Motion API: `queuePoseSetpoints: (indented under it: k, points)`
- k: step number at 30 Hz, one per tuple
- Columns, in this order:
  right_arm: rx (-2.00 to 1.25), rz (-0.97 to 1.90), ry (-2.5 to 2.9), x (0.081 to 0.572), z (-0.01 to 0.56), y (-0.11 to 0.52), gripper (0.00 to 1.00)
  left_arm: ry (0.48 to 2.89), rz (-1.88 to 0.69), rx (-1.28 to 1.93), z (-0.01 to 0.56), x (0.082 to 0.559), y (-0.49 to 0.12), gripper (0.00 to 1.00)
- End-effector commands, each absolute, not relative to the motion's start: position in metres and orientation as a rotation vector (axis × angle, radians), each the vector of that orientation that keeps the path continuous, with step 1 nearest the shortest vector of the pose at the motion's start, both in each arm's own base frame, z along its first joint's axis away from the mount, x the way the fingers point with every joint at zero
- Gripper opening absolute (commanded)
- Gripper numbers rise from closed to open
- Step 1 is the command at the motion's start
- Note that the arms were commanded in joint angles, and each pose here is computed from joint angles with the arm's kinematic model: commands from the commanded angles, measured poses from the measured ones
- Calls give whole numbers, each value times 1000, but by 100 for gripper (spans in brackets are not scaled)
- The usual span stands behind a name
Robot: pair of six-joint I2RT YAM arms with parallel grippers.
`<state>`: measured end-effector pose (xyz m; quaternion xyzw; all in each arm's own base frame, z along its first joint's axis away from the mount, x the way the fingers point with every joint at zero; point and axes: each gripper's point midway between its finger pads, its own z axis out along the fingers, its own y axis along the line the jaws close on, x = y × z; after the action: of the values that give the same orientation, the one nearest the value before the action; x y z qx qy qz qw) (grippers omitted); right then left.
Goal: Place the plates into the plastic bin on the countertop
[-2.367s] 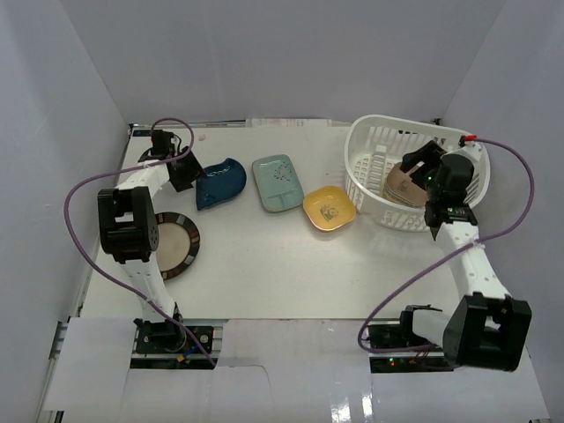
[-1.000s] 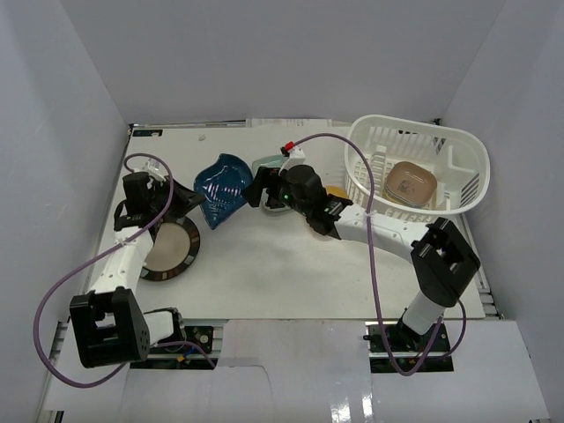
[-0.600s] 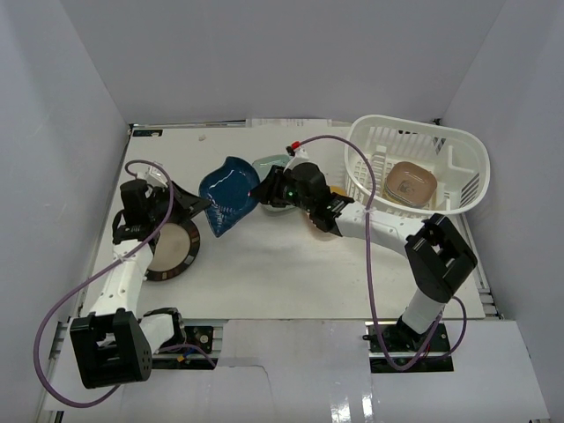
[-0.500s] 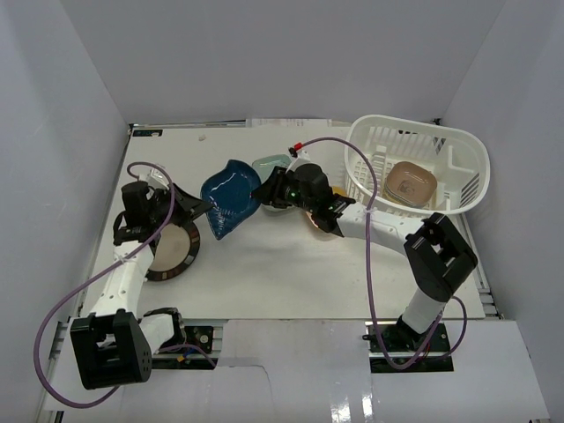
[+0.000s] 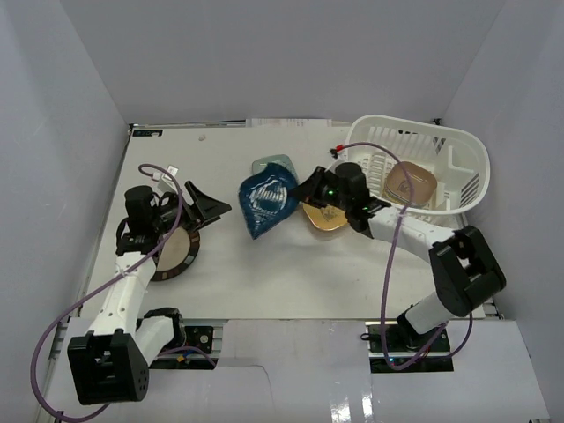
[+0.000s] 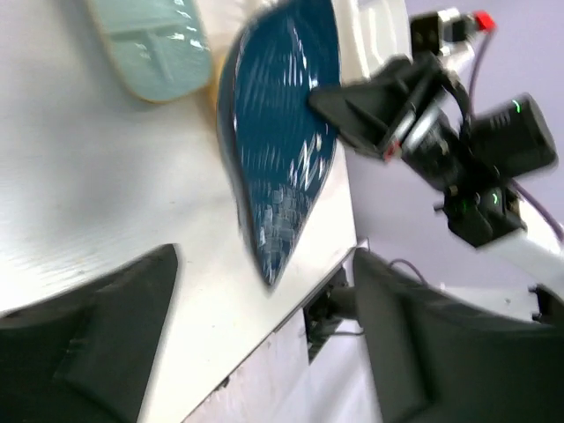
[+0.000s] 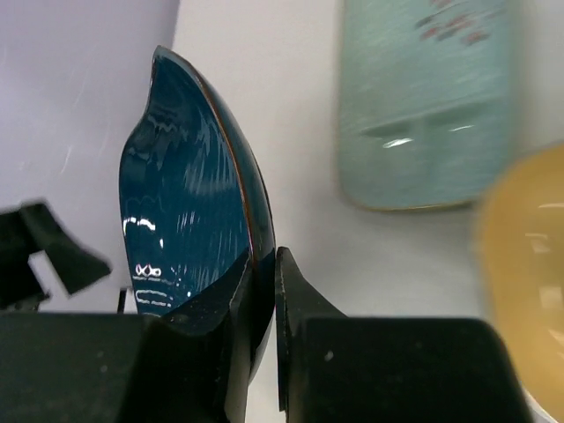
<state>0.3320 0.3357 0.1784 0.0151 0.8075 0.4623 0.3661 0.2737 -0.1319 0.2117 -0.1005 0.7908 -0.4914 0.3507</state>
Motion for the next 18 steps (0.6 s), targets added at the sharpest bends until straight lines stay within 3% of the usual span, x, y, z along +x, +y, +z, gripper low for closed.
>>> queuePoseSetpoints:
  k: [1,10,18]
  points:
    - [180,1206,1750,371,284,253,8,1989,-1363,-32,235,251,-154,95]
    - [467,539,1761,413,288,24,8,2088,-1244,212,201,218,-185,98]
    - [621,451,1869,438,248,-46,8,2104,-1110,169,197,222,-174,98]
